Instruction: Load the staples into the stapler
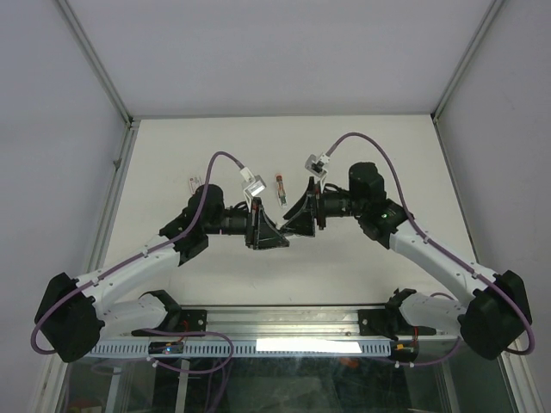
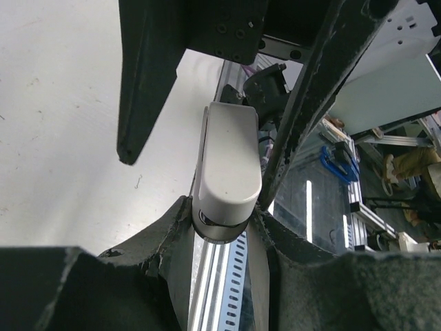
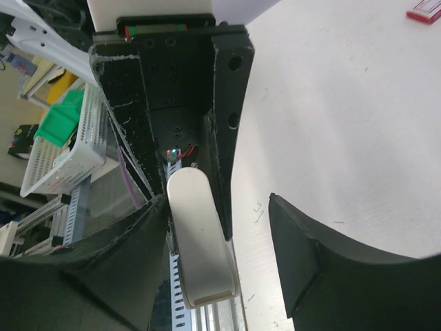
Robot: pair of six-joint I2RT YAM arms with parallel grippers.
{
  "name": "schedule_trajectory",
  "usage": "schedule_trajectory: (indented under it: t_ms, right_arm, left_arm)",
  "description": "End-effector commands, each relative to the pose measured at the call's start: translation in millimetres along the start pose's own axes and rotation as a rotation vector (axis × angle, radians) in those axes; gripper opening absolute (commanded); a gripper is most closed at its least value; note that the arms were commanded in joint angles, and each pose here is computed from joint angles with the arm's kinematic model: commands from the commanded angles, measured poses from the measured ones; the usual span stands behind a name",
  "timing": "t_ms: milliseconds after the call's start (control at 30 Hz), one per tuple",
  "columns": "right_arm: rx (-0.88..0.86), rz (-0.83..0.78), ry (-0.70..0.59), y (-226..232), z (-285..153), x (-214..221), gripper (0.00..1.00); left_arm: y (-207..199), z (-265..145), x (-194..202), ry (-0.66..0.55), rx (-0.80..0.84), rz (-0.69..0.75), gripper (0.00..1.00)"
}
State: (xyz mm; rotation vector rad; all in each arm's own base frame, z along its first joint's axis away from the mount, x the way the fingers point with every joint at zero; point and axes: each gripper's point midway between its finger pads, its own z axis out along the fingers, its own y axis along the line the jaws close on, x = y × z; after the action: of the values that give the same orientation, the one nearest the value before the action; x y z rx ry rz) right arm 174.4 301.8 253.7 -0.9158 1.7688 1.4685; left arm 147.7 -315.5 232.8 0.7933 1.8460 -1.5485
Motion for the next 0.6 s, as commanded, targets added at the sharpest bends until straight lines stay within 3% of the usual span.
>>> schedule_trajectory:
  t_ms: [0, 33, 100, 167, 333, 567]
  right_arm:
    - [-0.111, -0.056, 0.030, 24, 2, -8, 0.60]
    - [-0.126, -0.052, 0.033, 26, 3, -7, 0.56]
    - [-0.146, -0.046, 0.032, 29, 4, -7, 0.37]
    - [-0.128, -0.052, 0.009, 27, 4, -10, 0.25]
    - [0.018, -0.086, -0.119, 17, -7, -33, 0.16]
    - [0.076, -0.088, -0.342, 21, -30, -66, 0.19]
  left_arm:
    - [-18, 0, -16, -0.004, 0.059, 0.082, 0.00]
    - [-17, 1, -15, 0.000, 0.059, 0.081, 0.00]
    - [-16, 1, -14, 0.003, 0.056, 0.081, 0.00]
    - [-13, 1, -14, -0.006, 0.035, 0.082, 0.00]
    - [-3, -4, -14, -0.049, -0.027, 0.090, 0.00]
    - [5, -3, -1, -0.045, -0.029, 0.059, 0.00]
